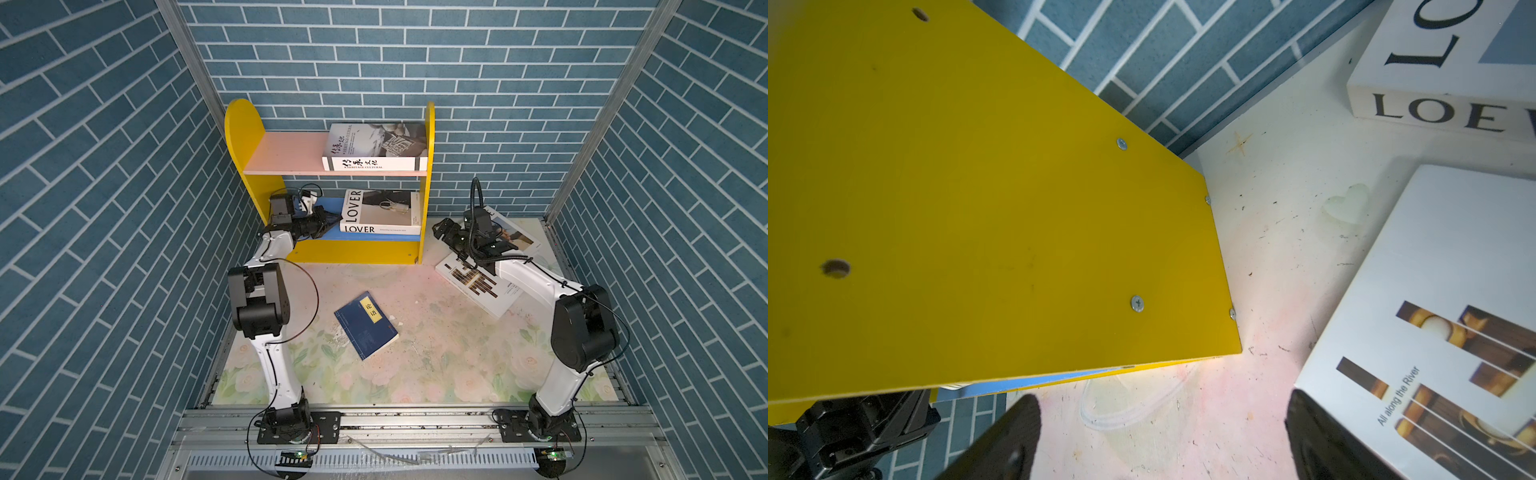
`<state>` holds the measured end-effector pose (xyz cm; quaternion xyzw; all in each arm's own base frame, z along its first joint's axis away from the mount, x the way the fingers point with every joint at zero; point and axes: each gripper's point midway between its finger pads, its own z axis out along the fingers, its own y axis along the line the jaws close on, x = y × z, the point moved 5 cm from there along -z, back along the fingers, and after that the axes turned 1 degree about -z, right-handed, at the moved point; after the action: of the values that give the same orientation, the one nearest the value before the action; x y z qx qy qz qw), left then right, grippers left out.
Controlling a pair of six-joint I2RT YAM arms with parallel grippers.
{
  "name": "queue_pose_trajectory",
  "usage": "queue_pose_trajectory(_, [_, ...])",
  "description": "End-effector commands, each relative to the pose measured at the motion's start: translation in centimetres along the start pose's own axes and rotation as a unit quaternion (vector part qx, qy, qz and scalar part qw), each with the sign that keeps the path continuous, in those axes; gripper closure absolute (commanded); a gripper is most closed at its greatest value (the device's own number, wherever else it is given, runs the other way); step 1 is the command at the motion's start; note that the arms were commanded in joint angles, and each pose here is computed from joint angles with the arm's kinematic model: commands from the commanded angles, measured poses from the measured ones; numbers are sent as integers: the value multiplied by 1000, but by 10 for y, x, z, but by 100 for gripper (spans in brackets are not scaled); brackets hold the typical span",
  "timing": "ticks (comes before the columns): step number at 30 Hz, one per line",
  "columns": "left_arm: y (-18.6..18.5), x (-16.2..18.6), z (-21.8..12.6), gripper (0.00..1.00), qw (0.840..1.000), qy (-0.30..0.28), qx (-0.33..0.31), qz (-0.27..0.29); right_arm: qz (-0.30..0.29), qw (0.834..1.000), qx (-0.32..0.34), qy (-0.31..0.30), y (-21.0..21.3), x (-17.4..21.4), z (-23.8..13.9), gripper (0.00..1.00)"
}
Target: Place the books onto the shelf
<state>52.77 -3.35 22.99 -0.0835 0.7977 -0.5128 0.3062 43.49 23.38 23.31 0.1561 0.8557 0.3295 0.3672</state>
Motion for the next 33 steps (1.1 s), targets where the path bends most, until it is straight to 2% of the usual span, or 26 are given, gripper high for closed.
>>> queue_pose_trajectory(1, [-19,20,2,100,997,48,54,5,0,1000,18,2,-8,6,-1,8])
queue_pose_trajectory(10, [-3,28,-13,100,997,56,44,-21,3,1000,18,7,-10,9,2,8])
queue_pose_trajectory(20, [0,7,-32,100,997,38,59,-30,12,1000,16,8,-11,11,4,8])
queue_pose_trajectory(33, [6,-3,-26,100,997,23,63,-42,17,1000,18,7,-12,15,7,9])
